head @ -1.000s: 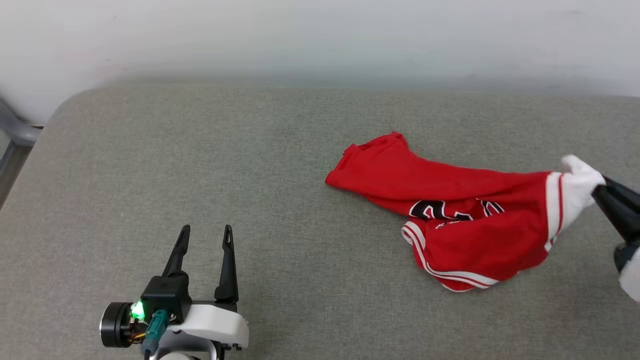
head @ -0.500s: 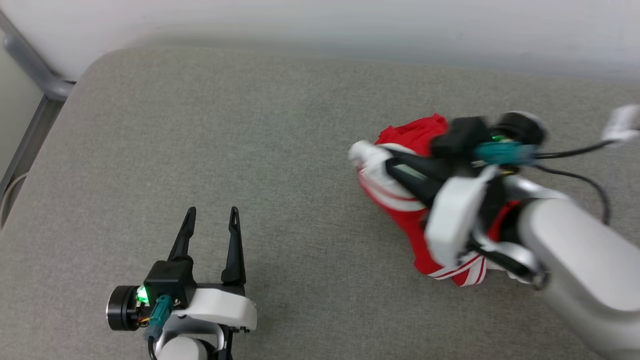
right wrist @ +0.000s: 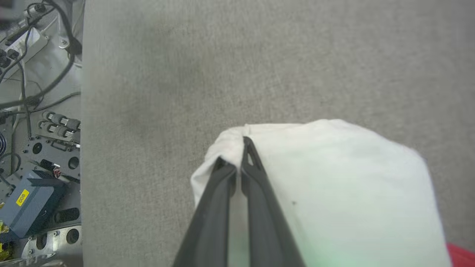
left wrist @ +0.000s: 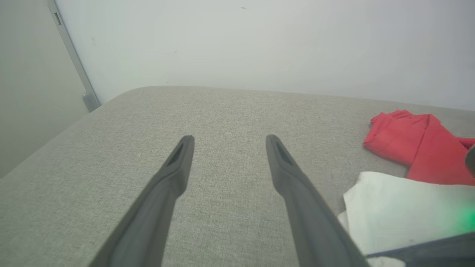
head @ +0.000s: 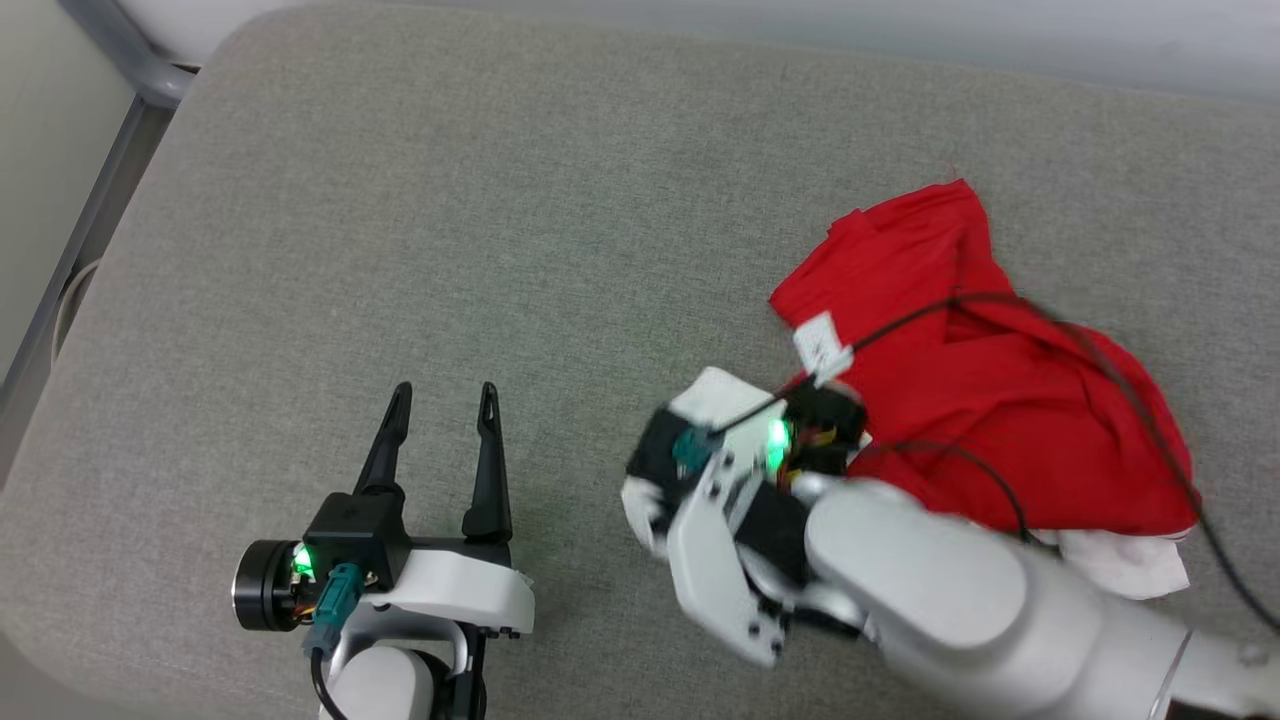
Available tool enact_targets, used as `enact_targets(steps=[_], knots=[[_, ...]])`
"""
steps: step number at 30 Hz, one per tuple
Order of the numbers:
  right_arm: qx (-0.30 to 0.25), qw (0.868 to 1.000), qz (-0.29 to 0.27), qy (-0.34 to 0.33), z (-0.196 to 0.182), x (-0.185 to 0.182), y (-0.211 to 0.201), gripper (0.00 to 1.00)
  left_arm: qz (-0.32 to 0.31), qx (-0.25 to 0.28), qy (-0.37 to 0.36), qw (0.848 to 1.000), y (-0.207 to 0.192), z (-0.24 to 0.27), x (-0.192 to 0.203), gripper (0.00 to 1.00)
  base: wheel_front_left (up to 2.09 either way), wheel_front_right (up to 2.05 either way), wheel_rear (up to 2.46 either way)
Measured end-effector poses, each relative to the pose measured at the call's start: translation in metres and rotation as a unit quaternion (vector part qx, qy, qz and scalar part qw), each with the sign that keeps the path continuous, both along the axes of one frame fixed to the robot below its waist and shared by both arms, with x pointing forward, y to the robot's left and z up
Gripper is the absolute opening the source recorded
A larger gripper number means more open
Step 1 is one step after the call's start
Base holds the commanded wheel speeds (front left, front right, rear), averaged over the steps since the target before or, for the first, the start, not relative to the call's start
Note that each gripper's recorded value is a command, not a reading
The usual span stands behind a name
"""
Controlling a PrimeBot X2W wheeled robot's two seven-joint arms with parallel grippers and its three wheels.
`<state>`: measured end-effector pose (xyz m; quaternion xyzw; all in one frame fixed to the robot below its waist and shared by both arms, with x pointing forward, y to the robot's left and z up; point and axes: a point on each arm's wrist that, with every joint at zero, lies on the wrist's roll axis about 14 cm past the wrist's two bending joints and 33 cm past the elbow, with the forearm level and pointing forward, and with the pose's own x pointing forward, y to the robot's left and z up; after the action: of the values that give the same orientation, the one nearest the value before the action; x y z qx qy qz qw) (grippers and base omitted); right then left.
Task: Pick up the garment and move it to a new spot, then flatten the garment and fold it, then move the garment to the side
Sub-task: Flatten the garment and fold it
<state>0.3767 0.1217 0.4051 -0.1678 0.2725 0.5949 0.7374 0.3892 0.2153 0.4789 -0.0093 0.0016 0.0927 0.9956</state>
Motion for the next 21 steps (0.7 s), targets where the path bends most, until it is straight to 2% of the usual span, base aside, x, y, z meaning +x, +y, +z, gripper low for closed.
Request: enact_targets(steps=[2, 4, 10, 11, 12, 17, 21], knots=[[-0.036, 0.999, 0.006, 0.028, -0.025, -0.02, -0.007, 0.0, 0.002, 0.0, 0.003, 1.0, 0.001, -0.002, -0.001, 1.0, 0.0, 0.0, 0.0], [-0.054, 0.998, 0.008, 0.032, -0.034, -0.025, -0.011, 0.0, 0.003, 0.0, 0.004, 1.0, 0.001, -0.002, -0.001, 1.0, 0.0, 0.0, 0.0], [-0.018, 1.0, -0.005, 0.016, -0.022, -0.021, -0.01, 0.0, -0.002, 0.002, 0.002, 1.0, -0.001, -0.002, 0.002, 1.0, 0.0, 0.0, 0.0], [-0.009, 1.0, -0.007, 0.007, -0.016, -0.017, -0.009, 0.18, -0.003, 0.003, 0.0, 1.0, -0.002, 0.0, 0.002, 1.0, 0.0, 0.0, 0.0], [0.048, 0.998, -0.02, -0.041, 0.018, 0.001, -0.006, 1.0, -0.011, 0.007, -0.011, 1.0, -0.005, 0.007, 0.001, 1.0, 0.0, 0.0, 0.0], [0.122, 0.987, -0.039, -0.097, 0.06, 0.016, -0.015, 1.0, -0.016, 0.011, -0.02, 1.0, -0.007, 0.014, -0.007, 1.0, 0.0, 0.0, 0.0], [0.17, 0.972, -0.077, -0.144, 0.091, 0.033, -0.039, 1.0, -0.02, 0.012, -0.028, 0.999, -0.008, 0.02, -0.015, 1.0, 0.0, 0.0, 0.0]])
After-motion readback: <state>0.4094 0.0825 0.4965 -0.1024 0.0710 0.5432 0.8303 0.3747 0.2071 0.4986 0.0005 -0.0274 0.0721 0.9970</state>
